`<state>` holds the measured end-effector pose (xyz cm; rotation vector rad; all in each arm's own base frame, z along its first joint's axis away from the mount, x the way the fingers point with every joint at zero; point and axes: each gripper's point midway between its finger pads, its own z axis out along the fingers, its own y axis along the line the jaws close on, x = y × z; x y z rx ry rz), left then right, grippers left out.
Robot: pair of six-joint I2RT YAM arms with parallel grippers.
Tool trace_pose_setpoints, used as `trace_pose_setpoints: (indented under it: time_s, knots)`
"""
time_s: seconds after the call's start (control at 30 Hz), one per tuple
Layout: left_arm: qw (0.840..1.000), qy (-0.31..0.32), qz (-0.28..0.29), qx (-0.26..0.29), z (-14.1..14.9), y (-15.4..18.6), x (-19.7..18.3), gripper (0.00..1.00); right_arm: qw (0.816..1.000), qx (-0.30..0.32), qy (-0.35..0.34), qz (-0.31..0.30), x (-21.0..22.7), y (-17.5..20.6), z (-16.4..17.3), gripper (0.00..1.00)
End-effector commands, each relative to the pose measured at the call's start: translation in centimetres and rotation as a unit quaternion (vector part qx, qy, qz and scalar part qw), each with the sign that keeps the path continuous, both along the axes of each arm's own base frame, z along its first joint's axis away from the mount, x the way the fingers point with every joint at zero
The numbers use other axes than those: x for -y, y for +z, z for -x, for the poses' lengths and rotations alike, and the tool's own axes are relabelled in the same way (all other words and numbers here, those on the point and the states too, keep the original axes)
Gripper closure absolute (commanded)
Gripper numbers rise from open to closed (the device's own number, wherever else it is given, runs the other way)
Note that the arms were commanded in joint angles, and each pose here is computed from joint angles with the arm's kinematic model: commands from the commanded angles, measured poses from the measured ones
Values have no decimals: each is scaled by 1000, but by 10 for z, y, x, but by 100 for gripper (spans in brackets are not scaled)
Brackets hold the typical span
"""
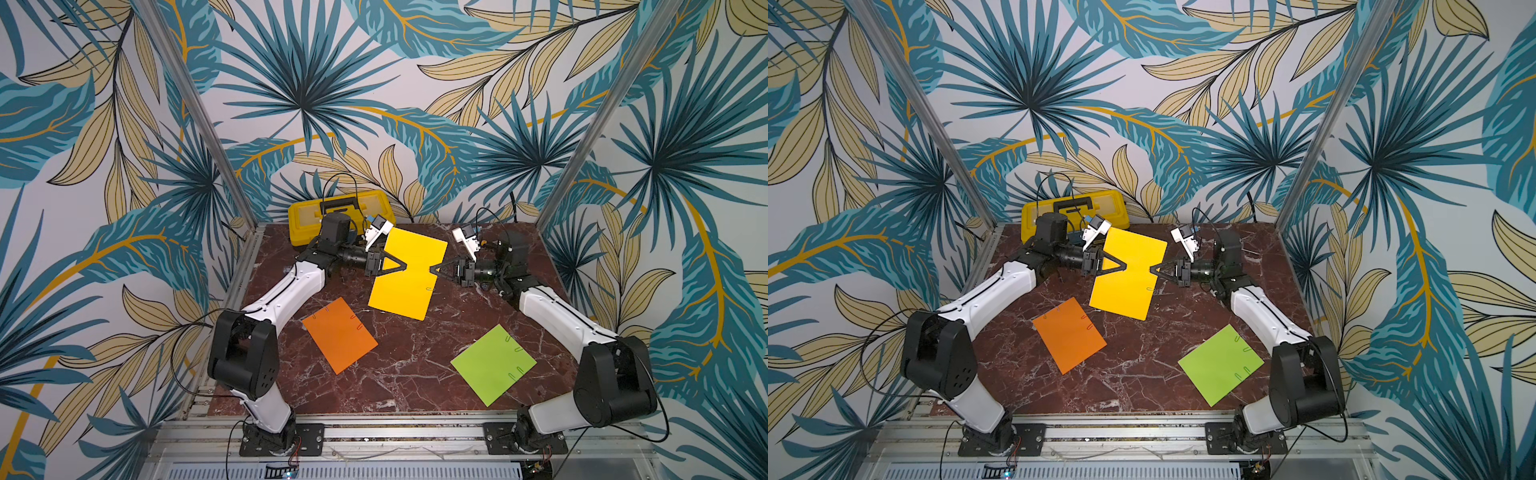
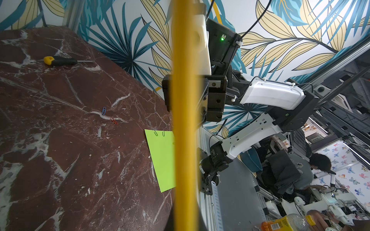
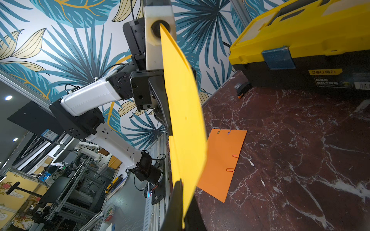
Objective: Unclip the paperclips from the documents
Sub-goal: Remove the paper clip from the document.
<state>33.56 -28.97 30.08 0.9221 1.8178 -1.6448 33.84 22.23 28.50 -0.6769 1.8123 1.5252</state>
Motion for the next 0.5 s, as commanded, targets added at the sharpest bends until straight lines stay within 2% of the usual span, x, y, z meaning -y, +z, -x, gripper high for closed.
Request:
trace_pose_setpoints:
  time_s: [0.0, 0.47]
  knots:
    - [999, 10, 10, 38, 1, 18, -11, 100, 1000, 3, -6, 3, 5, 4, 2, 96]
    - [999, 11, 11, 41, 1, 20, -12, 100, 1000, 4, -10, 7, 8, 5, 1, 95]
